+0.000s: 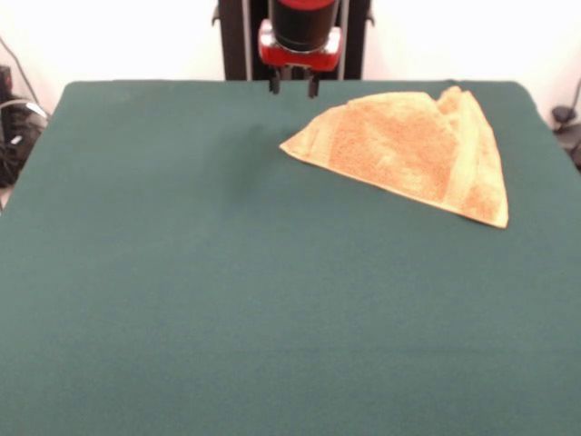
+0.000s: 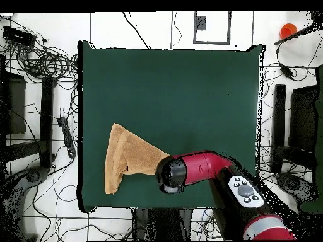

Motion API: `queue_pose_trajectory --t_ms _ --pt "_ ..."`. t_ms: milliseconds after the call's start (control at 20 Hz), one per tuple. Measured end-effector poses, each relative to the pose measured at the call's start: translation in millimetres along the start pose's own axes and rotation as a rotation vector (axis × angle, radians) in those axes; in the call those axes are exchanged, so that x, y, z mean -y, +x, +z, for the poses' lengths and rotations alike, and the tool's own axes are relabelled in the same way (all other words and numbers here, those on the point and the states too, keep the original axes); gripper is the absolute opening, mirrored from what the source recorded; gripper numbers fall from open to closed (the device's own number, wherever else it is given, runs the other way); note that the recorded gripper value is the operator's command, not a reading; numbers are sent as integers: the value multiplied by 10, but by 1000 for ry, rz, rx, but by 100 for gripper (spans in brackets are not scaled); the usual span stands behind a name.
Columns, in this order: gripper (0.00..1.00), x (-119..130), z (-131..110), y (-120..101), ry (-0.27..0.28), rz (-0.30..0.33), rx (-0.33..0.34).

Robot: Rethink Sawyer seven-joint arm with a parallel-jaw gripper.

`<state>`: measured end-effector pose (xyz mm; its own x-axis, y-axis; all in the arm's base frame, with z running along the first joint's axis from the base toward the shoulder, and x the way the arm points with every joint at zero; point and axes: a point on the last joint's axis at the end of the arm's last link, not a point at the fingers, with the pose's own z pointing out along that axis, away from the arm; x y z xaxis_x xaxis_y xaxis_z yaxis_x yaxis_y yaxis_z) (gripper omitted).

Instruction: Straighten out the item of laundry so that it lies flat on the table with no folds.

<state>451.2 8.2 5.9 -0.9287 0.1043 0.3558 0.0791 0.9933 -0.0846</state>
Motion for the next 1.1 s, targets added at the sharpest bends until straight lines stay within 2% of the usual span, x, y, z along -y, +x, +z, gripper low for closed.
queue_pose_trajectory --t_ms 650,800,1100 --pt "100 -26 -66 -128 -25 3 20" --pt "100 -42 -64 -151 -34 2 43" --pt "100 -99 -67 -243 -67 -5 135"
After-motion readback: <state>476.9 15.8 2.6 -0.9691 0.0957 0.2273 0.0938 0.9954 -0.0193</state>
